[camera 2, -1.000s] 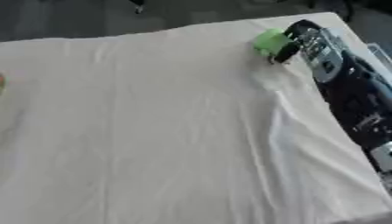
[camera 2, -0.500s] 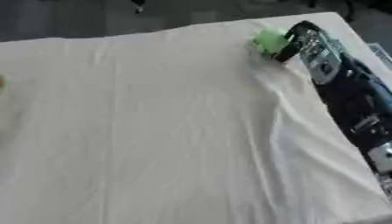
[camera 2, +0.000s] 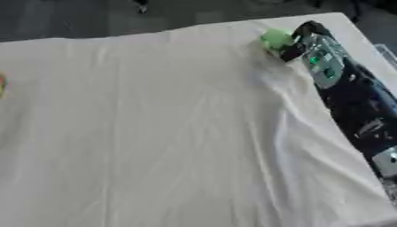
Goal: Pick up the objects with one hand, pass them to the other hand, and then place them into the box on the other side of the table.
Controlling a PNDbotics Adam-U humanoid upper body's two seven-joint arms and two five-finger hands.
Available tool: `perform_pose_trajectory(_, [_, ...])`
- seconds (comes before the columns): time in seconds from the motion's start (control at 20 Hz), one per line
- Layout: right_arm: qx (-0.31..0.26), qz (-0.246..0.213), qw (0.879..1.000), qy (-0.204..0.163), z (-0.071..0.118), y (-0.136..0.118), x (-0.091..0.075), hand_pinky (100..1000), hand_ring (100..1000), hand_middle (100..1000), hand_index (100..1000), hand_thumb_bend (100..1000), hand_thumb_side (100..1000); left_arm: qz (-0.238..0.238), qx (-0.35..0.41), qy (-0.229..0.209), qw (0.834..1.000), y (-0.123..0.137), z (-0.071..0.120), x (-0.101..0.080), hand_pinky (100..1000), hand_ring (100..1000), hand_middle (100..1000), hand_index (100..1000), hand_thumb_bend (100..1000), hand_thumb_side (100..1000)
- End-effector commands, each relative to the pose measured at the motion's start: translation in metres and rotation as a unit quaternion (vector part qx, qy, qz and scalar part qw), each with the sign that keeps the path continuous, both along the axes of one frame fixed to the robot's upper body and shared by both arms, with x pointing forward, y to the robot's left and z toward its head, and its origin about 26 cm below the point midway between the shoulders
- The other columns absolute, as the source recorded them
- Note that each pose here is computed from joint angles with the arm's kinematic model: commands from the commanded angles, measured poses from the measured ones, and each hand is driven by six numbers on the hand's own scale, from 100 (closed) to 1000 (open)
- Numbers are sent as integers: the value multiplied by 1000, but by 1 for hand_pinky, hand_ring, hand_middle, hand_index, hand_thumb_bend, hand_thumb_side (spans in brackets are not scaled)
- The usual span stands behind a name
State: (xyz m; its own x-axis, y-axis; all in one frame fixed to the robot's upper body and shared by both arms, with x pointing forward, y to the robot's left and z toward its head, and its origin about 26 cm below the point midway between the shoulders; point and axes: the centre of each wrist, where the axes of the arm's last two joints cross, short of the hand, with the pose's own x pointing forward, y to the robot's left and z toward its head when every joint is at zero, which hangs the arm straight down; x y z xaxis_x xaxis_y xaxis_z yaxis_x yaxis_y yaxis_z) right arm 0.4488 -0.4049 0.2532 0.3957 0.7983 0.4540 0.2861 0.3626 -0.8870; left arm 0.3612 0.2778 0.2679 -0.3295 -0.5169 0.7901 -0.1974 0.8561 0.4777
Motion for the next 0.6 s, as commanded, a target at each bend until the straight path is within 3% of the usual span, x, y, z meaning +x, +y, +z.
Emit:
perform_pose_trajectory(0.05, [-14,-5,999,-33,16,-2,-4,751,619,378,519,100,100,3,2,-18,1000,3,11,-3,633,695,627,732,416,603])
perform_pose_trajectory(0.6, [-44,-2,997,-69,28,-1,-14,725,582,323,467,100,100,5,4,-16,1000,5,10,-2,631,693,626,731,411,603])
